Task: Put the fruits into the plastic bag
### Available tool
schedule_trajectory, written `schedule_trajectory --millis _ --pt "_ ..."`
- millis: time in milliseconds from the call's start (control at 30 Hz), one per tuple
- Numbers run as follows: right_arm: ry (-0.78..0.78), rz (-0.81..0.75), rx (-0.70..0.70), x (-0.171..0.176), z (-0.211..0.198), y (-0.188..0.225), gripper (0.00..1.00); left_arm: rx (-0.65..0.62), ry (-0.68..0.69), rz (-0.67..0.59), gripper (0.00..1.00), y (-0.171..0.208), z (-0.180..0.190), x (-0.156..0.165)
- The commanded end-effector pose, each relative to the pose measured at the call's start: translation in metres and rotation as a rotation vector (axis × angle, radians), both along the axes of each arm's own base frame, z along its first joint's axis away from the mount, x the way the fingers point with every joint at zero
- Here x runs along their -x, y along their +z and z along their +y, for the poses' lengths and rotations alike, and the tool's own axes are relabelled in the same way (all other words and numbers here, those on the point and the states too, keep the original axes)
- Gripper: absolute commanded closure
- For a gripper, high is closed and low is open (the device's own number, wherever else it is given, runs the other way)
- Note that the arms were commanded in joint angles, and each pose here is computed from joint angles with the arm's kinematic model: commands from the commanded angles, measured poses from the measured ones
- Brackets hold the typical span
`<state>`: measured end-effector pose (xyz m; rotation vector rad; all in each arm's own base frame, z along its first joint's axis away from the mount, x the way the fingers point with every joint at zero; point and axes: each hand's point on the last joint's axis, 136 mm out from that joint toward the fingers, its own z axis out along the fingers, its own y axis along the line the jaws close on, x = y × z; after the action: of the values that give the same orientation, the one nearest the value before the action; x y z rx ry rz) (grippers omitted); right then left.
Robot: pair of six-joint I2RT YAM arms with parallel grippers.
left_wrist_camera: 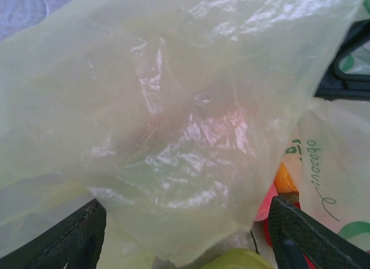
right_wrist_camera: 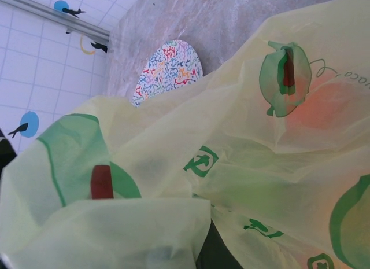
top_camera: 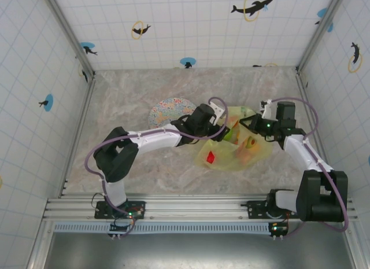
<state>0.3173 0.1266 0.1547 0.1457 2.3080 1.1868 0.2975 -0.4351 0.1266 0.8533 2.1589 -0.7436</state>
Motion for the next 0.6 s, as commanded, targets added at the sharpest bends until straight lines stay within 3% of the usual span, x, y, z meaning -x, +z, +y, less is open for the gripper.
schedule_trajectory --millis 0,233,567 --pt "0.015 0.002 -0.006 0.001 0.003 -0.006 1.0 -0.011 0.025 0.023 0.25 -0.006 -0.006 -0.008" --pt "0.017 0.0 -0.008 0.001 0.005 -0.006 1.0 0.019 0.025 0.07 0.28 -0.015 -0.028 -0.016" --pt "0.011 -0.024 0.002 -0.004 0.004 0.004 1.0 0.056 -0.018 0.042 0.61 0.009 -0.036 -0.016"
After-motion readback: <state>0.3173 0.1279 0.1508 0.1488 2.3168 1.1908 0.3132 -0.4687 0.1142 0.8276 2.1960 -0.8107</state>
